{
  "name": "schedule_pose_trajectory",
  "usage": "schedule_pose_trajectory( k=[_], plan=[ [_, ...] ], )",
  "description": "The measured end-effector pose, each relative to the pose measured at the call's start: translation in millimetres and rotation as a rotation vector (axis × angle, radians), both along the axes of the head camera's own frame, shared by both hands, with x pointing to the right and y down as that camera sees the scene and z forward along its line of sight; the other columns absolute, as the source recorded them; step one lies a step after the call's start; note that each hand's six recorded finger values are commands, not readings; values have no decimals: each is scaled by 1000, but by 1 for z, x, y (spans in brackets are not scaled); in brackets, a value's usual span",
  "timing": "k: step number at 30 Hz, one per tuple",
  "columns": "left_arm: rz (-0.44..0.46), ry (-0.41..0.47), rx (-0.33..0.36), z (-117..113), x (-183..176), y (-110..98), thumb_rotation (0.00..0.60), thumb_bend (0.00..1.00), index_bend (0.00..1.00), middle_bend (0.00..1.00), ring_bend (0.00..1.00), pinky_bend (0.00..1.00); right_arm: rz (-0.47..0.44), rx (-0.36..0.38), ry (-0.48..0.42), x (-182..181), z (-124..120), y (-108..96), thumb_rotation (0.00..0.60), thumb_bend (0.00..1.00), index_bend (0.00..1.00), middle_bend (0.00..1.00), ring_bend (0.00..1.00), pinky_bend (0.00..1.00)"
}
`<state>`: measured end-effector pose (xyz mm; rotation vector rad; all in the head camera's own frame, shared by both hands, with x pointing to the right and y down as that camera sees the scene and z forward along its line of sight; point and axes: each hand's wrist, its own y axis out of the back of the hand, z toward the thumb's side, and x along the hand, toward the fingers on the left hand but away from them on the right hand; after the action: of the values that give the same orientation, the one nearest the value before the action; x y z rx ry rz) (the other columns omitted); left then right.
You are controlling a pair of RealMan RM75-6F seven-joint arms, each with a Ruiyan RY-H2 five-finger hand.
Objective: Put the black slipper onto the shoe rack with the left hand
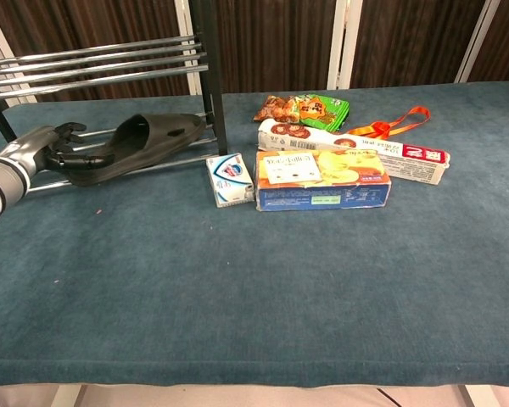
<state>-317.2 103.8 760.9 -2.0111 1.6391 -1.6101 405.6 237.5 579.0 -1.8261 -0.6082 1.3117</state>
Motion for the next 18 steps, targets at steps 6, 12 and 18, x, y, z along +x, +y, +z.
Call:
schedule_pose_trajectory(
  k=[6,12,18],
  plan=[
    [40,73,5,-15,15,9,424,238,0,74,52,289,-2,0,3,-1,1,0,600,113,0,0,0,0],
    [91,114,-12,-23,28,23,497,243,0,74,53,296,-3,-1,8,-2,1,1,600,113,0,0,0,0],
    [143,153,-44,-26,42,40,556,249,0,74,56,297,-4,-5,10,-2,2,1,600,113,0,0,0,0]
  ],
)
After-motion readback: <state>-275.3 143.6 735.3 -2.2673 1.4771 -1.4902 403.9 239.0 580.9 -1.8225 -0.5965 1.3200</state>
